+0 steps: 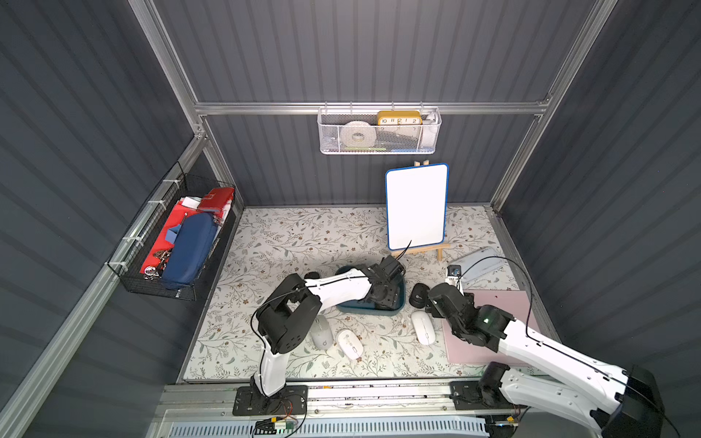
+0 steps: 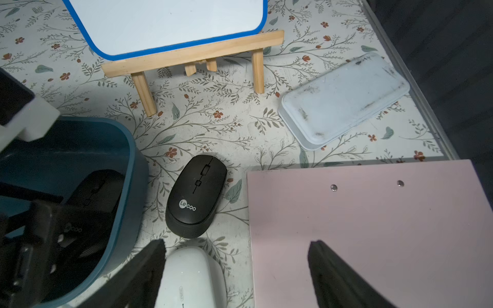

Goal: Take out the mouse from the storage box
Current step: Pick up the mouse from the storage box.

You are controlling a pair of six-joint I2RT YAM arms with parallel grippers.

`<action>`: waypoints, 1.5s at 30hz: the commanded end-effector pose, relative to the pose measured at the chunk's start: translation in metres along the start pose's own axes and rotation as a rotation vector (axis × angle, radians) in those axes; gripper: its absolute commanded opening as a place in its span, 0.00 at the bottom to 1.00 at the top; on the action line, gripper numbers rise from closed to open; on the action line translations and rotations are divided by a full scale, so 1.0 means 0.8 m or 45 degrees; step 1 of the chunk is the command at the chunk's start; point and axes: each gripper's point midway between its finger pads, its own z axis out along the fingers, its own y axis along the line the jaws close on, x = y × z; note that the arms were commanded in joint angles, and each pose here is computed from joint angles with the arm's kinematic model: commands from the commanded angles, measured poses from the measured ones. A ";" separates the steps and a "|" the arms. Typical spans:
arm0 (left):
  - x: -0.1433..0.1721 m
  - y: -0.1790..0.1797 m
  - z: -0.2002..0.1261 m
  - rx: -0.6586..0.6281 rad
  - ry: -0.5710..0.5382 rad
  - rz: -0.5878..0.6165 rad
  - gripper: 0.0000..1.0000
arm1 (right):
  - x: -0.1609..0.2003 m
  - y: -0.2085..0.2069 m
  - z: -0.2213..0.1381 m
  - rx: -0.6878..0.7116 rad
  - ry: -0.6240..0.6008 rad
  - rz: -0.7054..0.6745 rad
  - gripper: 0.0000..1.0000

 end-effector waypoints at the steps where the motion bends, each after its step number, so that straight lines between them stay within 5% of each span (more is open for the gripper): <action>1: 0.005 0.022 -0.020 -0.085 -0.011 -0.040 0.78 | 0.002 0.005 0.004 -0.012 0.013 0.015 0.88; 10: -0.014 -0.002 -0.028 0.012 -0.053 -0.018 0.98 | 0.002 0.012 0.005 -0.032 0.035 0.017 0.88; 19: 0.003 -0.002 0.007 -0.005 0.047 0.019 0.96 | 0.000 0.011 0.002 -0.036 0.031 0.026 0.88; 30: 0.007 0.020 0.013 -0.127 0.042 -0.006 0.75 | -0.001 0.016 0.004 -0.040 0.047 0.024 0.88; 37: -0.010 0.027 -0.011 -0.161 -0.046 -0.031 0.56 | -0.002 0.017 0.003 -0.042 0.048 0.025 0.88; 45: -0.038 0.026 -0.056 -0.158 -0.165 -0.071 0.49 | -0.006 0.012 -0.002 -0.029 0.038 0.034 0.87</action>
